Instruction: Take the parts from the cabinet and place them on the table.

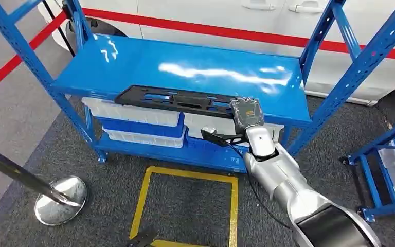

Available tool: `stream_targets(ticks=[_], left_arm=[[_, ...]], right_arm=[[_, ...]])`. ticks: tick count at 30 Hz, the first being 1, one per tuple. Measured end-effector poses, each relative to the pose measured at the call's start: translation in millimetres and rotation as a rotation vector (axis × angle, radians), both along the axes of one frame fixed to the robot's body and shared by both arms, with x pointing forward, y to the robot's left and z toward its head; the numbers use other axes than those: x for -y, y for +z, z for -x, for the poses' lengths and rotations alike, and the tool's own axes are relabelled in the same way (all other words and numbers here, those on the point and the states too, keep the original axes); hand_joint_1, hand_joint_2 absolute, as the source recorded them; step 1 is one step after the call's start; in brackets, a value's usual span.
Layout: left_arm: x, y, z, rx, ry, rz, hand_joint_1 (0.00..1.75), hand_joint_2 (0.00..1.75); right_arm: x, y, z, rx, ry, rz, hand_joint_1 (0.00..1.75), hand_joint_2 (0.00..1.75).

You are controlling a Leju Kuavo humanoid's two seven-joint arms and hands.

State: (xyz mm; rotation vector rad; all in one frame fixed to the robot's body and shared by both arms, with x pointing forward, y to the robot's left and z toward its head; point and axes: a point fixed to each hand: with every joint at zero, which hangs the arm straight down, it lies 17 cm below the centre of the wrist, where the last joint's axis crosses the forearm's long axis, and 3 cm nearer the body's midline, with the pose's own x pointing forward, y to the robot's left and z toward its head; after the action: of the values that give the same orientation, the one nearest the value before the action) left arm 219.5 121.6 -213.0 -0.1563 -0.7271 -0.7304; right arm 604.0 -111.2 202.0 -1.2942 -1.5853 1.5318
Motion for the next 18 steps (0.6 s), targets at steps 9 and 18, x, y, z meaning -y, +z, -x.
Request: stream_targets(ticks=[9,18], left_arm=[[0,1,-1,0.004,0.0,0.002,0.0,1.75],[-1,0,2,0.004,-0.003,0.001,0.0,1.75]], right_arm=[[4,-4,0,-0.004,-0.006,0.001,1.75,1.75],[6,-15,4,-0.02,-0.01,-0.009,1.75,1.75]])
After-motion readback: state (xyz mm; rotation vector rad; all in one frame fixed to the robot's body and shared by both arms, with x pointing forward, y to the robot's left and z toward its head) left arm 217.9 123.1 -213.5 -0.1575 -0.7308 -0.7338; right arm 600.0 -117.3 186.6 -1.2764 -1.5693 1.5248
